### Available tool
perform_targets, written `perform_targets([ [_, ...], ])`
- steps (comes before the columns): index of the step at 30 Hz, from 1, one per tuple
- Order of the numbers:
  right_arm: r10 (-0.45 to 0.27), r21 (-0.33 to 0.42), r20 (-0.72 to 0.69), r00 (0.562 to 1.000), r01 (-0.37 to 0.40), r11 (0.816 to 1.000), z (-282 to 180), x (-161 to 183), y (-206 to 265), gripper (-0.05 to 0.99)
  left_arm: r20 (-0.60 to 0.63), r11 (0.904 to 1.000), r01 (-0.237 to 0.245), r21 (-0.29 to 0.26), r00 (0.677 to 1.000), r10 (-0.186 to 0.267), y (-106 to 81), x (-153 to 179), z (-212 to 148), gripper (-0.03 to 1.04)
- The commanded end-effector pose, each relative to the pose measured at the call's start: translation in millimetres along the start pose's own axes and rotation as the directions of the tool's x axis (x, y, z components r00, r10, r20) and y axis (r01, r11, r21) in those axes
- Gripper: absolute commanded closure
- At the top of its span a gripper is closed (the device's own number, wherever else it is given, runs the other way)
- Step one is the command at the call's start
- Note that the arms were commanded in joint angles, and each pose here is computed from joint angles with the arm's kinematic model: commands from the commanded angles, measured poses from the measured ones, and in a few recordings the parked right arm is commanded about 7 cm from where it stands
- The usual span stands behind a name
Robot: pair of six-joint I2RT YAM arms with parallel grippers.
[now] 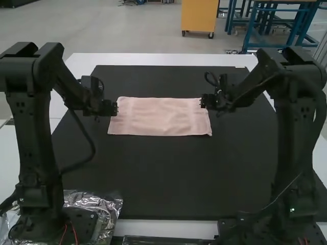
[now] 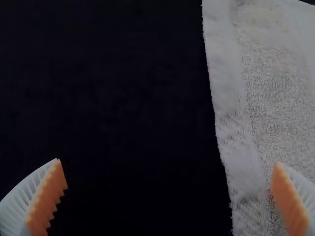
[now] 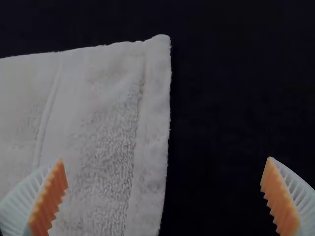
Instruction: Fold the towel.
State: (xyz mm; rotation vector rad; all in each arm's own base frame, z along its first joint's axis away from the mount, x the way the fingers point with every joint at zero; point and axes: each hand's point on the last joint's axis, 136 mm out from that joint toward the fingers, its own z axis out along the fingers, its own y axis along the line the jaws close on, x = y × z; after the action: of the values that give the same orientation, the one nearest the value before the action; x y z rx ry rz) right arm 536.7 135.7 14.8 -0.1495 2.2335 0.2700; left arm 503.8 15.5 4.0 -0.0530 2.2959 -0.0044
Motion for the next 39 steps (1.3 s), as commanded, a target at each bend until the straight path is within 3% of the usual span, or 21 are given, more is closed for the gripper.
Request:
perform_targets([
  [1,-0.018,-0.011,0.021,1.0,0.018,1.0,5.7,-11.0,14.8,0.03,0.039,0.9999,0.013,0.001,0.999,-0.013,2.9,-17.2,5.4,0.05],
  [10,-0.027,-0.013,-0.014,1.0,0.027,1.0,21.2,-0.7,17.1,0.03,0.048,1.0,0.008,-0.003,0.999,-0.008,4.9,-25.9,18.2,0.05],
  [20,-0.05,-0.001,-0.074,0.996,0.051,0.999,33.9,26.5,11.4,0.05,-0.013,1.0,-0.004,-0.007,1.0,0.004,8.5,0.1,37.3,0.1],
  [21,-0.053,-0.001,-0.08,0.995,0.053,0.999,34.9,29.2,10.9,0.11,-0.021,0.9999,-0.009,-0.006,1.0,0.009,9.1,3.7,39.1,0.13],
  [22,-0.06,0.0,-0.09,0.994,0.061,0.998,35.3,33.0,10.4,0.25,-0.033,0.9999,-0.016,-0.003,0.999,0.016,8.1,8.5,40.9,0.2],
  [23,-0.072,-0.001,-0.103,0.992,0.072,0.997,36.1,38.0,9.6,0.59,-0.046,0.9999,-0.017,0.0,0.999,0.017,7.7,13.6,42.5,0.35],
  [24,-0.08,0.0,-0.113,0.99,0.08,0.997,35.9,42.6,7.4,0.96,-0.054,0.9995,-0.018,0.026,0.998,0.02,3.2,18.1,43.7,0.56],
  [26,-0.073,0.003,-0.12,0.99,0.074,0.997,35.0,49.2,4.8,0.96,-0.042,0.9992,-0.017,0.035,0.999,0.019,1.7,19.5,45.7,1.0],
  [31,-0.053,0.014,-0.125,0.991,0.056,0.998,30.6,50.8,-2.6,0.96,-0.041,0.9947,-0.014,0.102,0.999,0.018,-8.6,19.2,42.9,0.98],
  [39,-0.047,0.009,-0.024,0.999,0.048,0.999,10.3,-0.2,0.5,0.96,0.028,0.9867,-0.021,0.161,0.999,0.017,-20.8,-15.8,21.0,0.99],
])
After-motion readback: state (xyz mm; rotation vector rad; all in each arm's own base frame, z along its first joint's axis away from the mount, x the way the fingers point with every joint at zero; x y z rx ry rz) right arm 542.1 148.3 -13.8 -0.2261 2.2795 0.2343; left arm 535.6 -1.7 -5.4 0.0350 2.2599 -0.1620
